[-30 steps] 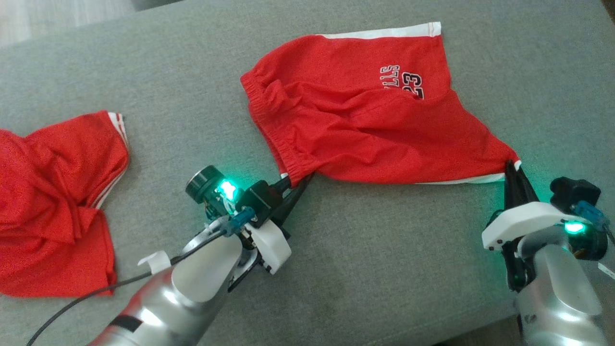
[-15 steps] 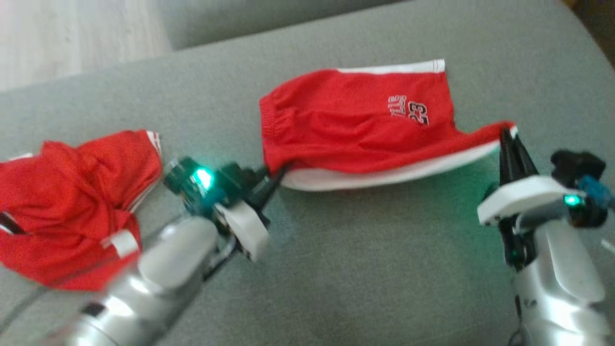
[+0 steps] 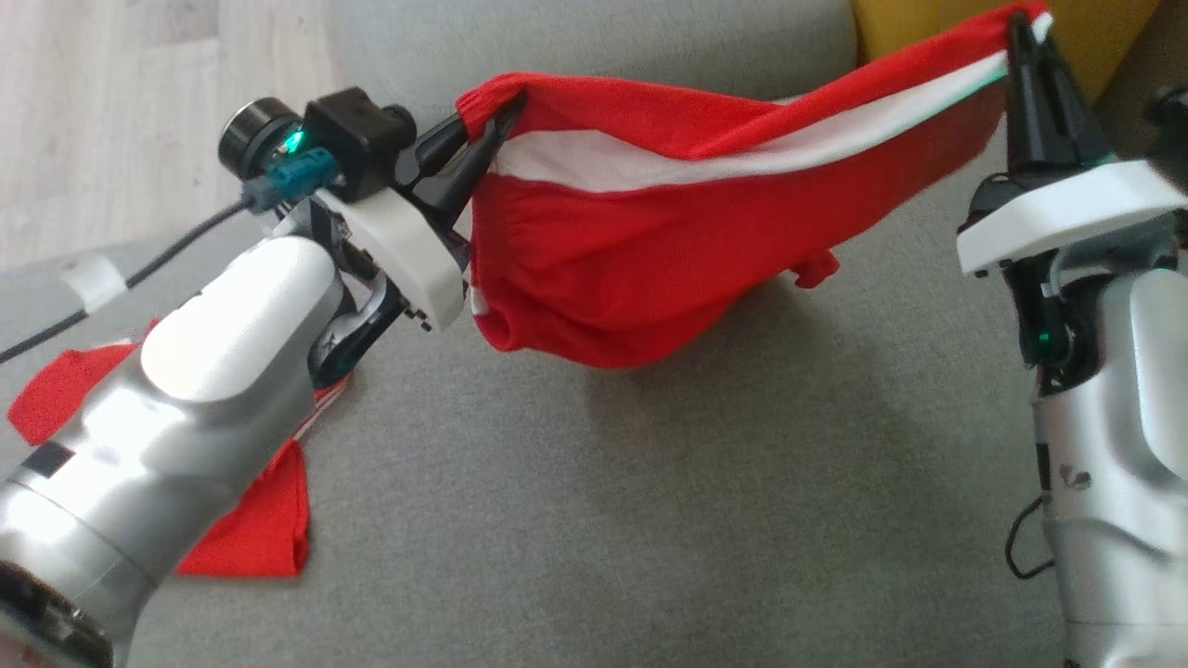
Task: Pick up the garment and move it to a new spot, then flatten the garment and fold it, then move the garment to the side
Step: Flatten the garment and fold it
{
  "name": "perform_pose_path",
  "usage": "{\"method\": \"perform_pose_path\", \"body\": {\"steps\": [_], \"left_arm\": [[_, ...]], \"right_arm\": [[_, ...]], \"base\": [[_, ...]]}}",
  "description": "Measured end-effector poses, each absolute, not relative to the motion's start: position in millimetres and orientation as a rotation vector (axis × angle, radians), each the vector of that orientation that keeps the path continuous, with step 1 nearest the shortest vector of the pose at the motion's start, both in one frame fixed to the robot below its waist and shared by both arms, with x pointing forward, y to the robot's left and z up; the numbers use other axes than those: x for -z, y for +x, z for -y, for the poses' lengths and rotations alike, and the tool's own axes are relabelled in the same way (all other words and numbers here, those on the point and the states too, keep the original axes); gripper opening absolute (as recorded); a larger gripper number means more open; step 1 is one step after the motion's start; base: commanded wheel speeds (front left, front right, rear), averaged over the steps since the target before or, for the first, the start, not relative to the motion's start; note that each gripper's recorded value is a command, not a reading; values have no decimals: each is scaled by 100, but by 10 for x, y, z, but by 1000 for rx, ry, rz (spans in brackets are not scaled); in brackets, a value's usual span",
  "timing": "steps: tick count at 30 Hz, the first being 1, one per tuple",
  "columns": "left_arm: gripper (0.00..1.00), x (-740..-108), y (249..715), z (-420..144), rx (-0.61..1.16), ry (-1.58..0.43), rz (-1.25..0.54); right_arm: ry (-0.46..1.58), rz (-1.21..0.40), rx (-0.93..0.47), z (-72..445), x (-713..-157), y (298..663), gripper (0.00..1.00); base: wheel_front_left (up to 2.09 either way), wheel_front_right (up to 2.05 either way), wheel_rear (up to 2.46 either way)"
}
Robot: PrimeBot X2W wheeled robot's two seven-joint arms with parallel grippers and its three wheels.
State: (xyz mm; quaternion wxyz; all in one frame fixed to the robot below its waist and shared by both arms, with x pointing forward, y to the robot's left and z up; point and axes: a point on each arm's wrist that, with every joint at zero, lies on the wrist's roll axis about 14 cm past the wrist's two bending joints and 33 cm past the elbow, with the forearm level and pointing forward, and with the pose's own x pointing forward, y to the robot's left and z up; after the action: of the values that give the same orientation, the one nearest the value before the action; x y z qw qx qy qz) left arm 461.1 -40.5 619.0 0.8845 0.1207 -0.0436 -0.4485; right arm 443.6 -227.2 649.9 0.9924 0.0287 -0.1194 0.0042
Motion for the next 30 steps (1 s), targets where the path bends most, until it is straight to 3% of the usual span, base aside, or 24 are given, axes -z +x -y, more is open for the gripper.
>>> {"method": "perform_pose_path", "body": {"steps": [8,18,25,30], "left_arm": [[0,-6428,4481,248,921,199,57],[0,-6188,4465,176,956,98,-120],[0,-6058,5043,121,909,101,-185],[0,-6478,5759,103,828,84,-23]], "right_arm": [[37,337,-45,2137,-6943,4289,0],[31,135,27,2314,-6399,4356,0],[34,53,0,2239,-6257,4998,0],[23,197,-8,2217,-6685,5646,0]], "base": [[0,0,0],[0,0,0],[0,0,0],[0,0,0]]}}
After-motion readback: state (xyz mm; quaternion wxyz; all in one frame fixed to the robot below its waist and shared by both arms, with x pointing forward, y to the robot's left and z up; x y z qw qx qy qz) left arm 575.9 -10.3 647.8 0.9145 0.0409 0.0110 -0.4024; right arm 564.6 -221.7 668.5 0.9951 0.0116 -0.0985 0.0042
